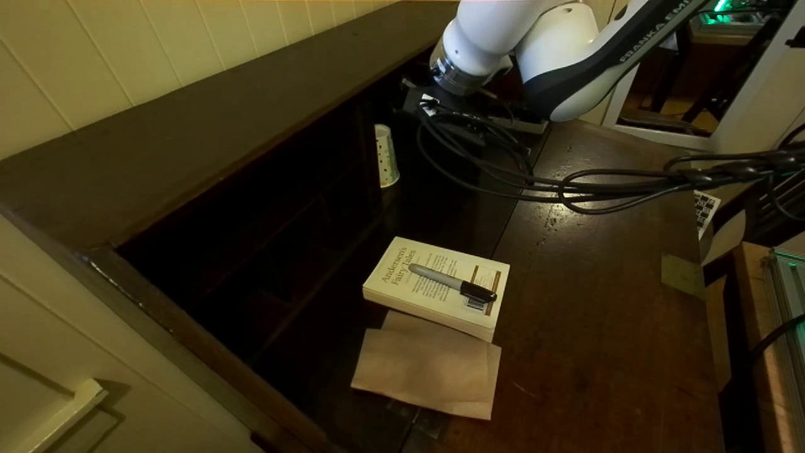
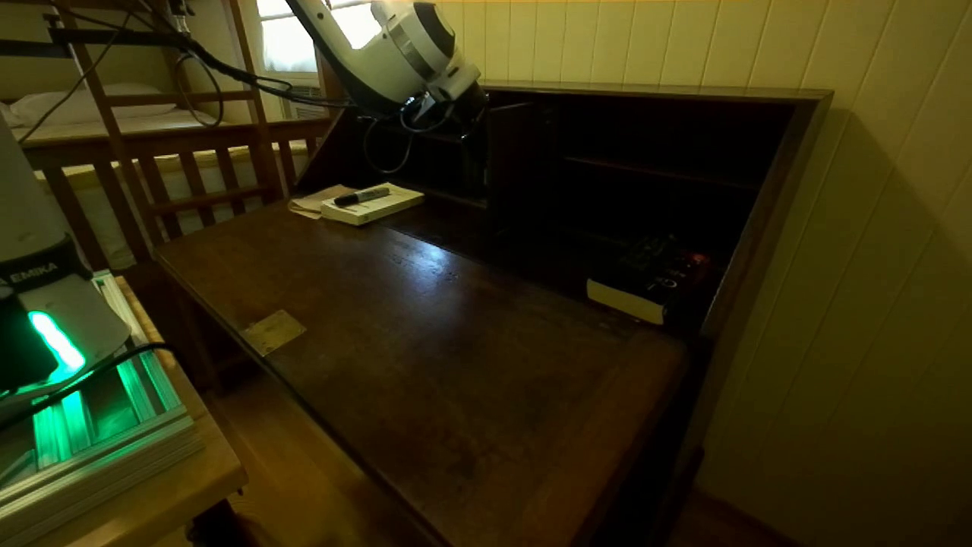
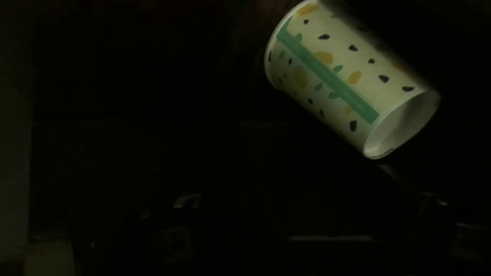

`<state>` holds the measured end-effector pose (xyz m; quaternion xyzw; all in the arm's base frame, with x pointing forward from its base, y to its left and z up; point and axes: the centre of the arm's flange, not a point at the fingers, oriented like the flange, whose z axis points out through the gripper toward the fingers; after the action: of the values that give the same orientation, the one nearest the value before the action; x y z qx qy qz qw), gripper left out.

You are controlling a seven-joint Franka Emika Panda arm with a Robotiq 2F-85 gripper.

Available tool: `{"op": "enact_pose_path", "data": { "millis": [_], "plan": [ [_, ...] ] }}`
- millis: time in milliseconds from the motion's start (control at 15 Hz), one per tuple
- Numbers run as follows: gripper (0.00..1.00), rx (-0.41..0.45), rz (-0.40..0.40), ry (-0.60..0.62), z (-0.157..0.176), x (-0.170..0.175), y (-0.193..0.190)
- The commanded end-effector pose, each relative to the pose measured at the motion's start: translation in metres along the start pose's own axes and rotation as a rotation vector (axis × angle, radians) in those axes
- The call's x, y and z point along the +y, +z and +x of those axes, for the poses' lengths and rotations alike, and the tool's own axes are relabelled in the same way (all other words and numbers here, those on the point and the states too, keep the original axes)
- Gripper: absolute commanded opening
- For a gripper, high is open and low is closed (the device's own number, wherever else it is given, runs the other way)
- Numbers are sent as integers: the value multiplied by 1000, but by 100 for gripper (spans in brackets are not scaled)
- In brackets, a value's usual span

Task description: Open the top cabinet door then place the coffee cup on top of the cabinet and close the cabinet door.

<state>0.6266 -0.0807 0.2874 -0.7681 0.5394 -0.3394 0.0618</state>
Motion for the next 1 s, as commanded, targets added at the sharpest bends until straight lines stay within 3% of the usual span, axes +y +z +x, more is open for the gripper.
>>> {"op": "enact_pose_path", "data": {
  "millis": [0,333,400,533,600,800,933],
  "plan": [
    [100,-23,54,25,-4,-3,12],
    [98,-52,83,28,-7,-4,16],
    [84,-55,88,28,-7,-5,16],
    [66,-60,95,28,-8,-6,17],
    [63,-62,95,30,-8,-5,18],
    [62,-64,95,32,-8,-4,19],
    [73,-65,94,32,-9,-5,19]
  ]
}}
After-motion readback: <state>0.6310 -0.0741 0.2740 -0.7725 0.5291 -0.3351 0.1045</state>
